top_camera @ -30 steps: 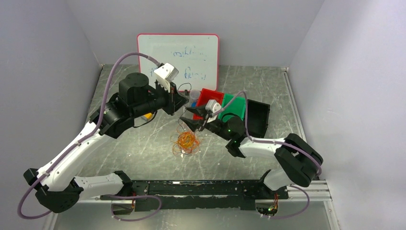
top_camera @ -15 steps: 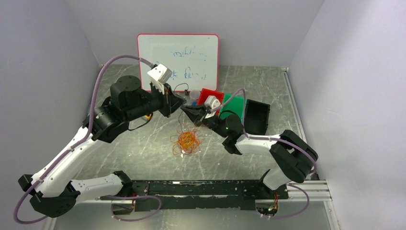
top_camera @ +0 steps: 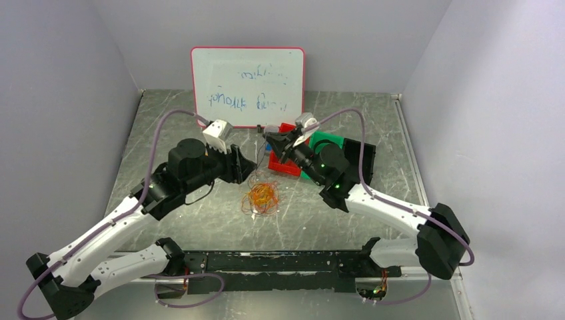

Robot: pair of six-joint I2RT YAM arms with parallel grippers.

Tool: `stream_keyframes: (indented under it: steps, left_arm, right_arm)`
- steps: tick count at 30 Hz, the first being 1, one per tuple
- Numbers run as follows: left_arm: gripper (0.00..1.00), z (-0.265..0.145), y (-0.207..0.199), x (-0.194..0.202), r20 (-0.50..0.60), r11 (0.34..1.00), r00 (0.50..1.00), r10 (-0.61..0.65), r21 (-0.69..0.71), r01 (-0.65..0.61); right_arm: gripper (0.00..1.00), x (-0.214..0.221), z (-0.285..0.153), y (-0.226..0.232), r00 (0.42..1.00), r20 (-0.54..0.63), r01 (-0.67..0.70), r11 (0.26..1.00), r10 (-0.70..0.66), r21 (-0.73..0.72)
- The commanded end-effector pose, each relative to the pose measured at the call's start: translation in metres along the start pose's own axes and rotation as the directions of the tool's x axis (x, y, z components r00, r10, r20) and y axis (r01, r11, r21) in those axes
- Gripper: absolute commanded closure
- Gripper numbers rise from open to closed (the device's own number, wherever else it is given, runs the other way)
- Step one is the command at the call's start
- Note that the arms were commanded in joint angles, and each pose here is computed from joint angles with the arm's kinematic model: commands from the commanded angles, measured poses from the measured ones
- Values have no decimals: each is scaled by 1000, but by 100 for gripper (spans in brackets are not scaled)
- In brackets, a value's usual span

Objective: Untangle the cables

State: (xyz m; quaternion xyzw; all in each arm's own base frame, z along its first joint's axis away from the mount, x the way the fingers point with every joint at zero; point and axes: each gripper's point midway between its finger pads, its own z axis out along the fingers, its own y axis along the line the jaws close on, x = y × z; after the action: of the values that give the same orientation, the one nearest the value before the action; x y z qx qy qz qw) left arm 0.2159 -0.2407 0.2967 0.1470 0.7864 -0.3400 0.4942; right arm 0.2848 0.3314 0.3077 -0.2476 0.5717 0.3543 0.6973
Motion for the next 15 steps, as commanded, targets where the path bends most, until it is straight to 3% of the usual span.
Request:
stream_keyframes:
  steps: [1,5,9,15]
  left_arm:
    - [40,10,8,6,69,997,995,-70,-17,71]
    - [31,21,13,26,76,995,992,-101,1,102]
    - [20,32,20,45,82,992,988,-129,13,128]
    - [15,48,33,76,45,993,992,-119,-6,119]
  right_arm:
    - [100,29,-17,-26,977,-155,-116,974,147,193]
    - [100,34,-25,-35,956,-147,-204,938,252,282]
    - [100,37,-29,-48,947,-159,-207,909,279,363]
    - [100,36,-31,-56,935,-172,-219,886,311,408]
